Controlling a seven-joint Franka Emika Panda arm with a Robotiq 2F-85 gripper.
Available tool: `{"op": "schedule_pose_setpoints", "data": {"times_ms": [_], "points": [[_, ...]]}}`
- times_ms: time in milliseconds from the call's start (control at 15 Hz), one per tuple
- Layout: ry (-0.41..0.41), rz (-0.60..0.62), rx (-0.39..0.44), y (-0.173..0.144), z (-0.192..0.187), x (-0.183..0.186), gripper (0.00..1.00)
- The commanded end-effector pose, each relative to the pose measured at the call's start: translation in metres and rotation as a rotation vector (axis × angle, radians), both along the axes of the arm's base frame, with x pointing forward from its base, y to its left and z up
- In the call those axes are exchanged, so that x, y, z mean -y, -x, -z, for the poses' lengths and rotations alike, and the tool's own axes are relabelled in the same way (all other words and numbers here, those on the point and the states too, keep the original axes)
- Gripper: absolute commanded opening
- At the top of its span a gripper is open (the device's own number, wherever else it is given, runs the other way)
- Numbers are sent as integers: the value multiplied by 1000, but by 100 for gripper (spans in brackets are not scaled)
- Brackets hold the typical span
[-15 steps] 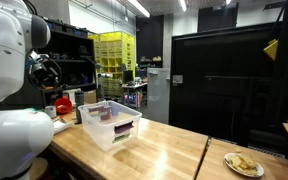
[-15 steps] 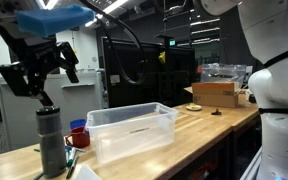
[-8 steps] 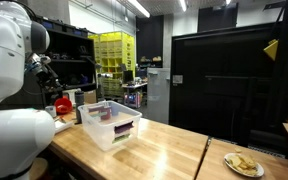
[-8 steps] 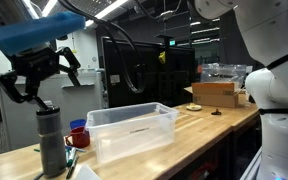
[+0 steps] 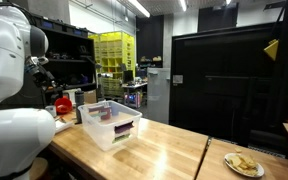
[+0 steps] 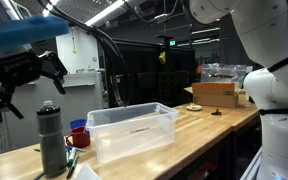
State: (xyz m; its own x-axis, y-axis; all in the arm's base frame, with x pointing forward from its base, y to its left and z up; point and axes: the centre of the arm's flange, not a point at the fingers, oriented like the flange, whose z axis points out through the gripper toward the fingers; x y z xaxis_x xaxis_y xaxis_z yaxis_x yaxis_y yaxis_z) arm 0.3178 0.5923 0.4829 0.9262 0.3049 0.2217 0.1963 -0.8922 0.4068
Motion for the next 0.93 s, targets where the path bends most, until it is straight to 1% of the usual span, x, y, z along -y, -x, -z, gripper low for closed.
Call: {"op": "schedule_pose_setpoints", "data": {"times_ms": [0, 133, 400, 600, 867], "points": [[-99, 8, -6, 3, -9, -13, 100], [-148, 5, -3, 3, -10, -14, 100], [-201, 5, 25, -4, -10, -21, 100], [-211, -9, 36, -8, -12, -29, 100], [-204, -6, 59, -16, -25, -32, 100]]}}
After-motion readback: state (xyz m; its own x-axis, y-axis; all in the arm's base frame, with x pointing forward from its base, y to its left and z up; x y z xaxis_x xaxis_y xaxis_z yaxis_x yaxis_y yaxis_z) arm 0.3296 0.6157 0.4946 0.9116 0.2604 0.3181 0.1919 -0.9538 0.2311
